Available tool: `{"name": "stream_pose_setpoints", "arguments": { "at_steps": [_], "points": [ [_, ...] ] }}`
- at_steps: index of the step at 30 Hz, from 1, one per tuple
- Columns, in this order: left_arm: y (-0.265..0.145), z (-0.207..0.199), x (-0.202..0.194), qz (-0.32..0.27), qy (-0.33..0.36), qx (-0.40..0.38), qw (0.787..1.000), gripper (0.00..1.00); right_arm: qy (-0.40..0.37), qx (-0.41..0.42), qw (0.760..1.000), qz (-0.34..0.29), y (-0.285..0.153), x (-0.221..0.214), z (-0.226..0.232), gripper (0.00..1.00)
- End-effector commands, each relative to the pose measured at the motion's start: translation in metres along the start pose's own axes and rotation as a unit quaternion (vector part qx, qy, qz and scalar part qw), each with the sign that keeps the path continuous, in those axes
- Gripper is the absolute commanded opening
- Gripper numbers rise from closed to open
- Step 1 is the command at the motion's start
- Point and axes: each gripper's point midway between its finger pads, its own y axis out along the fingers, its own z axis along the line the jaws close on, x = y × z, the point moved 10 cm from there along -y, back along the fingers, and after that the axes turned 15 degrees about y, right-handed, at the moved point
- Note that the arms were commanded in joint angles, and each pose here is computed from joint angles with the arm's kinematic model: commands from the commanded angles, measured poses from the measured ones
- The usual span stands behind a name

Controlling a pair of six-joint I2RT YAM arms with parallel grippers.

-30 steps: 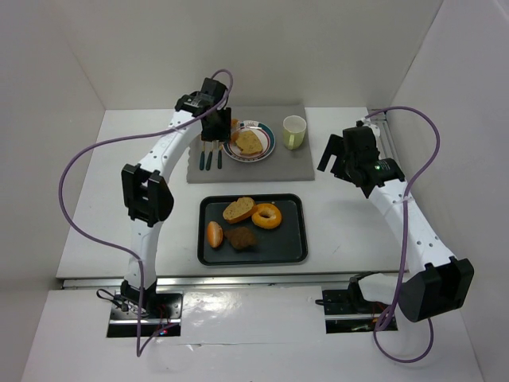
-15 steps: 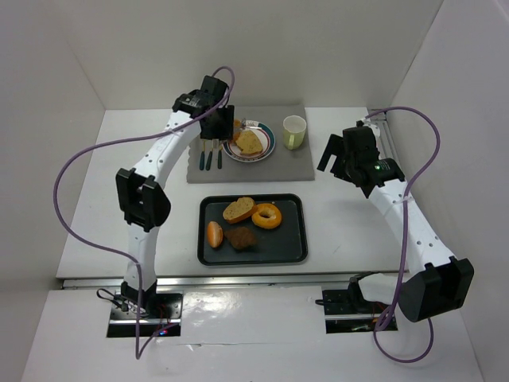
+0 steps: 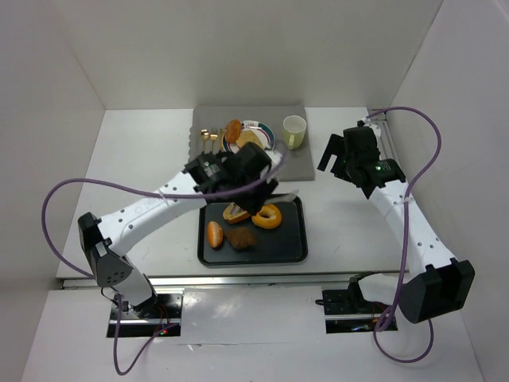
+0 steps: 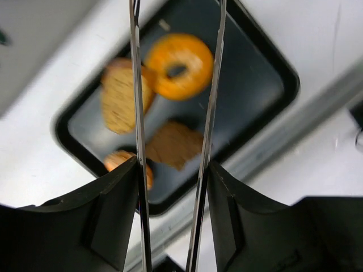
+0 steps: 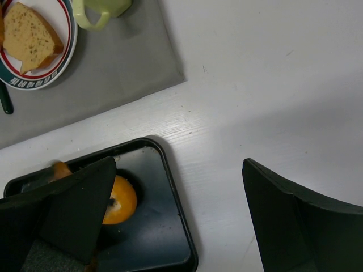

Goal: Place the bread

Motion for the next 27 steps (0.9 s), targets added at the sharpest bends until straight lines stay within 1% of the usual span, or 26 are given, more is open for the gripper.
{"name": "stream_pose_setpoints", "arguments": {
  "at_steps": [1,3,7,9,10,11,14,15,18,23,27],
  "points": [
    [0.002,-0.028,-0.016,0.029,0.065,-0.022,0.997,0.61,0.007,0.02,1.0,-0.022,-0.01,0.008,0.002,0.99],
    [0.005,-0.046,-0.023,0.046,0.1,-0.022,0.994,0.61,0.006,0.023,1.0,-0.018,-0.01,0.007,0.003,0.99],
    [0.016,-0.06,-0.037,0.103,0.15,-0.005,0.983,0.61,0.006,0.023,1.0,-0.018,-0.01,0.007,0.003,0.99],
    [0.016,-0.063,-0.037,0.102,0.156,-0.004,0.982,0.61,0.008,0.027,0.999,-0.022,-0.013,0.008,0.003,0.99],
    [0.017,-0.061,-0.039,0.107,0.159,0.014,0.981,0.61,0.008,0.027,0.999,-0.022,-0.013,0.008,0.003,0.99],
    [0.017,-0.061,-0.039,0.107,0.159,0.014,0.981,0.61,0.009,0.03,0.999,-0.025,-0.016,0.009,0.003,0.99],
    [0.024,-0.061,-0.046,0.133,0.161,0.025,0.978,0.62,0.008,0.027,0.999,-0.022,-0.014,0.007,0.001,0.99],
    [0.024,-0.061,-0.046,0.133,0.161,0.025,0.978,0.62,0.008,0.027,0.999,-0.022,-0.014,0.007,0.001,0.99],
    [0.033,-0.062,-0.051,0.157,0.163,0.031,0.974,0.6,0.007,0.027,0.999,-0.016,-0.012,0.006,0.002,0.99],
    [0.032,-0.068,-0.058,0.174,0.159,-0.013,0.972,0.56,0.002,0.027,1.0,-0.016,-0.011,0.007,0.003,0.99],
    [0.037,-0.068,-0.064,0.183,0.161,-0.013,0.97,0.56,0.002,0.027,1.0,-0.016,-0.011,0.007,0.003,0.99]
  ]
}}
